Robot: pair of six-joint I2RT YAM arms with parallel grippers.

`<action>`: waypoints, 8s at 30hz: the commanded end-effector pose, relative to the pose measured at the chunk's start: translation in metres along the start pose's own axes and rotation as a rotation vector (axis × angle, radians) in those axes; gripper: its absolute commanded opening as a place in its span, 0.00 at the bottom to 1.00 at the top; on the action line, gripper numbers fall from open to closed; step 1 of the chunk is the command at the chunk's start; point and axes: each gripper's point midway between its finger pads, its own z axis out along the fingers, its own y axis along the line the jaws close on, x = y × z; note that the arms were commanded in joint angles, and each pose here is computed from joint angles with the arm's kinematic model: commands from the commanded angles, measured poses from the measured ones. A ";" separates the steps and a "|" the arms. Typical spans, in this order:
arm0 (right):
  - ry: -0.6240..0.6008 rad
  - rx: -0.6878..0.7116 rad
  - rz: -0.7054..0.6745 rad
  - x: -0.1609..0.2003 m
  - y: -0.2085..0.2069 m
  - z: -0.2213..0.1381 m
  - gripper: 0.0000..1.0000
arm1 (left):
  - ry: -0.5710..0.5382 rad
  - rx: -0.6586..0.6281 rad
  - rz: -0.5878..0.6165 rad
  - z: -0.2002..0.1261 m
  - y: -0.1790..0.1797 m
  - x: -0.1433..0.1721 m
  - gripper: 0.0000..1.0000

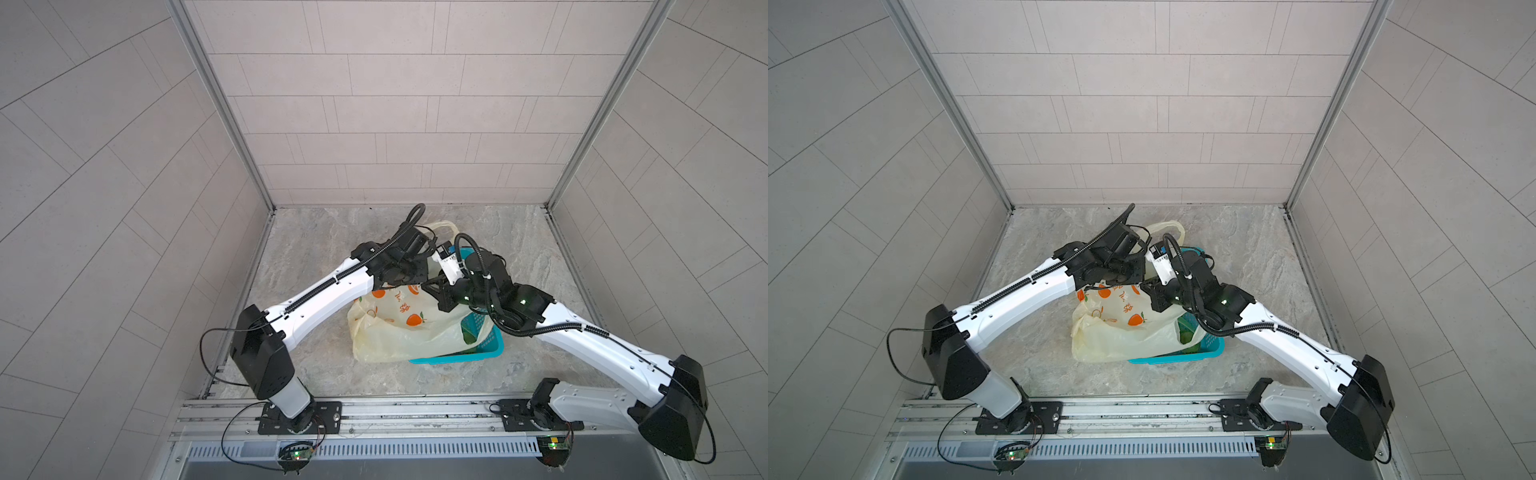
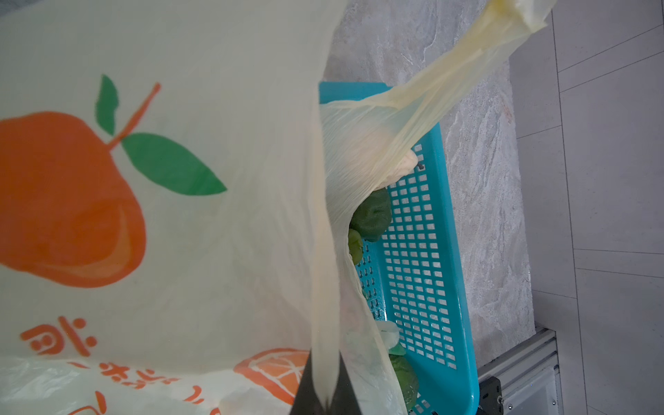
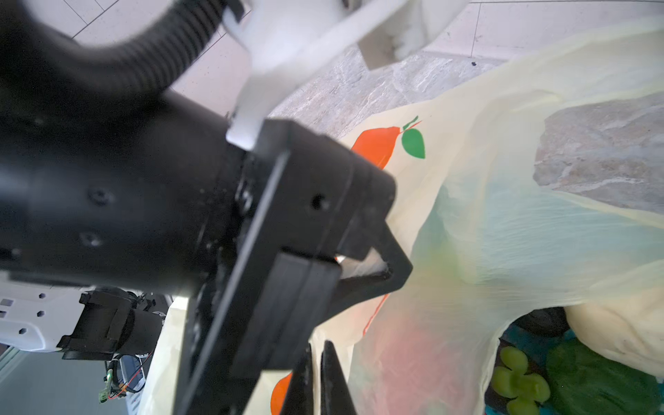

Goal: Place the fruits into the plastic bag
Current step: Pick up the plastic bag from the bin, then pick up the fruit from the bin, then place the fruit in the bin, then pick up the fruit from the bin, then place the fruit in the plastic bag.

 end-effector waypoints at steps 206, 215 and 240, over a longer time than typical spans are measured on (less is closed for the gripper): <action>0.121 -0.082 -0.133 -0.008 0.047 -0.022 0.20 | -0.179 0.293 -0.432 -0.088 0.104 -0.063 0.00; 0.145 -0.137 -0.187 -0.020 0.085 0.051 0.20 | -0.182 0.307 -0.482 -0.096 0.100 -0.067 0.00; 0.487 0.147 -0.075 0.050 0.011 0.139 0.38 | -0.055 0.335 -0.596 -0.097 0.102 -0.010 0.00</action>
